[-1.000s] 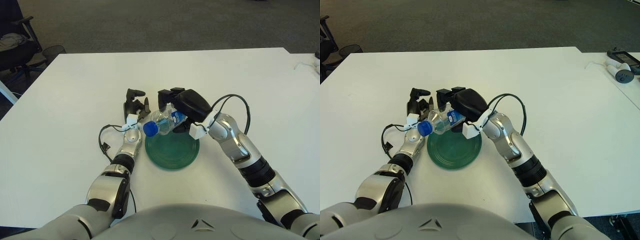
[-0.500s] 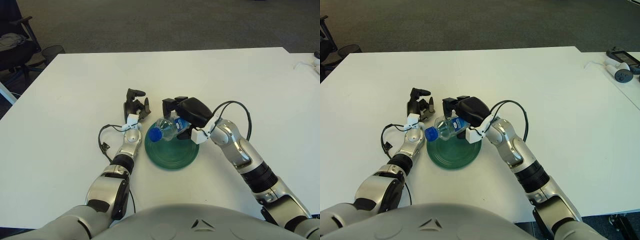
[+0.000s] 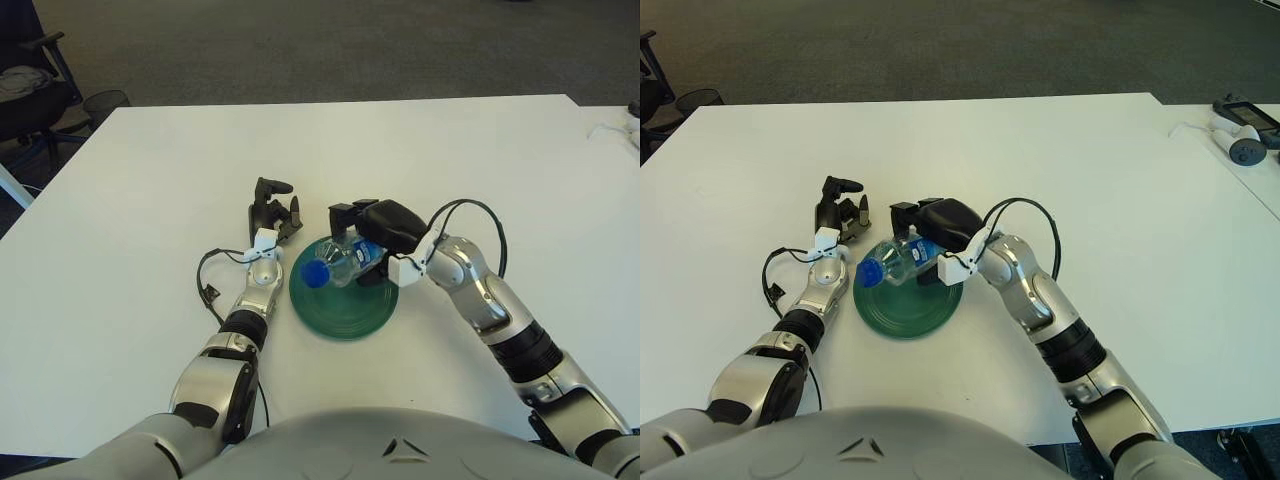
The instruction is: Put the bottle into the plate.
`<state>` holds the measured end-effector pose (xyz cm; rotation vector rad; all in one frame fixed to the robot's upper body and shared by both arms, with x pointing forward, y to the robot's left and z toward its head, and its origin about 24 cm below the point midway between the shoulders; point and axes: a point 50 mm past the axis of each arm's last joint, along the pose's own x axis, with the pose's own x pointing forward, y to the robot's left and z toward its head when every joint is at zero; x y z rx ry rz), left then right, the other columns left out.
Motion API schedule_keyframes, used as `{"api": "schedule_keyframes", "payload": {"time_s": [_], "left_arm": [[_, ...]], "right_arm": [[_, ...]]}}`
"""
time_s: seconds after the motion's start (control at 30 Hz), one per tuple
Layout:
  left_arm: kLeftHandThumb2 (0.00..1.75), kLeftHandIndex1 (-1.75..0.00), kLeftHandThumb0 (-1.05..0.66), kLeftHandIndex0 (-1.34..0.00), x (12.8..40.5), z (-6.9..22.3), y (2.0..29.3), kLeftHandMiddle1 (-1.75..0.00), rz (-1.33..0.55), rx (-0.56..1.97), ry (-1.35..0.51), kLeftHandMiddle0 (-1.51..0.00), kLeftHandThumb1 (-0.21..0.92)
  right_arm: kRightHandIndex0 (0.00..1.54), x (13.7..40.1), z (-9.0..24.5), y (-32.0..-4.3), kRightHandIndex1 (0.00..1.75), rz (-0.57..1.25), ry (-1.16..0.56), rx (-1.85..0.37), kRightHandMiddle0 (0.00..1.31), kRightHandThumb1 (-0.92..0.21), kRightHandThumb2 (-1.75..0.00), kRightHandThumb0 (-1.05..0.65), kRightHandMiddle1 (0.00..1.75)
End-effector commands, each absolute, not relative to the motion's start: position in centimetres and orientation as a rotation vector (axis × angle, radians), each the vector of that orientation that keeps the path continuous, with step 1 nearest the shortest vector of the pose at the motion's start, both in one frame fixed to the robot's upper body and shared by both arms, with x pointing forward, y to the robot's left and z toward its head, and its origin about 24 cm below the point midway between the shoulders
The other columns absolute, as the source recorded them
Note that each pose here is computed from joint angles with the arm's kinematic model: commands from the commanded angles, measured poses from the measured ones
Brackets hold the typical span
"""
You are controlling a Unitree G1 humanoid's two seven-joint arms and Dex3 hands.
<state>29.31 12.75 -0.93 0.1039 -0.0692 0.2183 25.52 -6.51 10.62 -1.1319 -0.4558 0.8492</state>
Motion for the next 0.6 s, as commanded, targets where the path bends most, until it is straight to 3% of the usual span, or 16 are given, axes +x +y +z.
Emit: {"api": "schedule_keyframes", "payload": {"time_s": [0.0,0.17,0.27,0.57], "left_arm": [[0.91,-1.75,-0.4,-0.38,27.33,-3.79,13.39,-1.75,0.231,0.132,0.072,-0.87,0.63],[0.9,-1.75,-0.39,-0.37,27.36,-3.89,13.36,-1.75,0.229,0.136,0.084,-0.86,0.64],[0.9,-1.75,-0.39,-0.37,27.39,-3.91,13.41,-1.75,0.229,0.135,0.089,-0.87,0.64],[0.89,-1.75,-0.39,-0.37,27.38,-3.99,13.34,-1.75,0.231,0.12,0.101,-0.91,0.65]], "right_arm": [[0.3,25.8,11.14,-6.66,1.15,0.889,-0.436,-1.215,0.07,-0.89,-0.39,-0.73,1.55],[0.31,26.02,11.17,-6.97,0.67,0.934,-0.369,-1.309,0.01,-0.92,-0.45,-0.84,1.18],[0.33,26.13,11.27,-6.96,0.47,0.944,-0.361,-1.324,0.0,-0.92,-0.49,-0.87,1.03],[0.34,26.63,11.34,-7.46,0.33,0.975,-0.358,-1.354,0.0,-0.92,-0.56,-0.87,0.84]]}}
